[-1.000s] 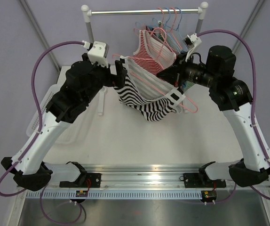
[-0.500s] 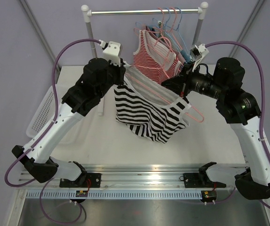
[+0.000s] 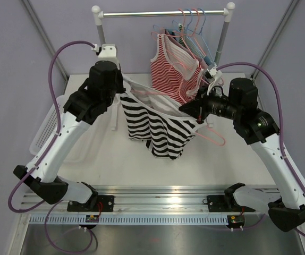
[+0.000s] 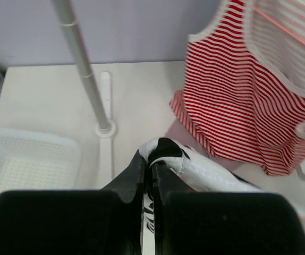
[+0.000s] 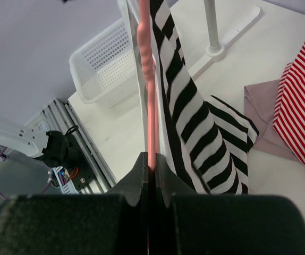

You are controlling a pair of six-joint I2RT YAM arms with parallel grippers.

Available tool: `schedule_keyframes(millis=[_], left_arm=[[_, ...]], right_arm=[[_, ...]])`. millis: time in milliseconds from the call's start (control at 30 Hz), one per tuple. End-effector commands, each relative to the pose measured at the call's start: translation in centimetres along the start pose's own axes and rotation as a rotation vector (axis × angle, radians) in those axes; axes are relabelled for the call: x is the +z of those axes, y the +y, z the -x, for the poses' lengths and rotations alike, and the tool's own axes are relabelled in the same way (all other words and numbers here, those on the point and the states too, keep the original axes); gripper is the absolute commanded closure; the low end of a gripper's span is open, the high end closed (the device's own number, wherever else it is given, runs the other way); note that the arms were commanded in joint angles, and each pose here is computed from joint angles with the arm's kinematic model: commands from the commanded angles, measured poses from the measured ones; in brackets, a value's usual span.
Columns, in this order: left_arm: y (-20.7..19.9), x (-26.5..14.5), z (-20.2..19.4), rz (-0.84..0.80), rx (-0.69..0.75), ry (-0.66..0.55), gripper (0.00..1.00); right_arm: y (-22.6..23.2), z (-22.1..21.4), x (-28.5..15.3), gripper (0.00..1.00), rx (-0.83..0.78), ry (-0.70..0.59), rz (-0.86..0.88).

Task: Remove the tank top from the hanger

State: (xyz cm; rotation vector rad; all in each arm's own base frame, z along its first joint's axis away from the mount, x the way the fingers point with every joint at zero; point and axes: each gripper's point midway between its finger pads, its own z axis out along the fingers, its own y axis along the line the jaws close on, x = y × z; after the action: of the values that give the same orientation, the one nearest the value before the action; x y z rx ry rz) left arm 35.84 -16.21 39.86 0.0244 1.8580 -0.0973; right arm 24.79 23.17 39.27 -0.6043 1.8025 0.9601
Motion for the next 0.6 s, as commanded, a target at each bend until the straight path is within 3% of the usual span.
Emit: schedule_keyframes(millis=[0, 167, 400, 467, 500, 567], left_arm=[[5.9, -0.3, 1.8, 0.231, -0.151, -0.023, 1.0], [6.6, 0.7, 0.3, 0.184, -0.266, 0.05, 1.0], [3.5, -0.7, -1.1, -0.023, -0.306, 0.101, 1.0], [0.8, -1.6, -2.5, -0.193, -0.278, 0.142, 1.0], [0.0, -3.2, -1.1, -0.28, -0.289, 0.079, 1.0], [-2.7, -5.1, -1.8, -0.453, -0.284, 0.095, 1.0]], right_arm=[[3.0, 2.3, -2.8, 1.0, -0.149, -0.158, 0.087], [3.7, 2.2, -3.7, 1.0, -0.204, -0.239, 0.11], [5.0, 6.0, -4.1, 1.0, -0.268, -0.533, 0.191], [5.4, 7.1, -3.5, 1.0, -0.24, -0.58, 0.23], [5.7, 8.5, -3.0, 1.0, -0.226, -0.634, 0.271], [6.1, 9.8, -2.6, 1.0, -0.212, -0.693, 0.327]])
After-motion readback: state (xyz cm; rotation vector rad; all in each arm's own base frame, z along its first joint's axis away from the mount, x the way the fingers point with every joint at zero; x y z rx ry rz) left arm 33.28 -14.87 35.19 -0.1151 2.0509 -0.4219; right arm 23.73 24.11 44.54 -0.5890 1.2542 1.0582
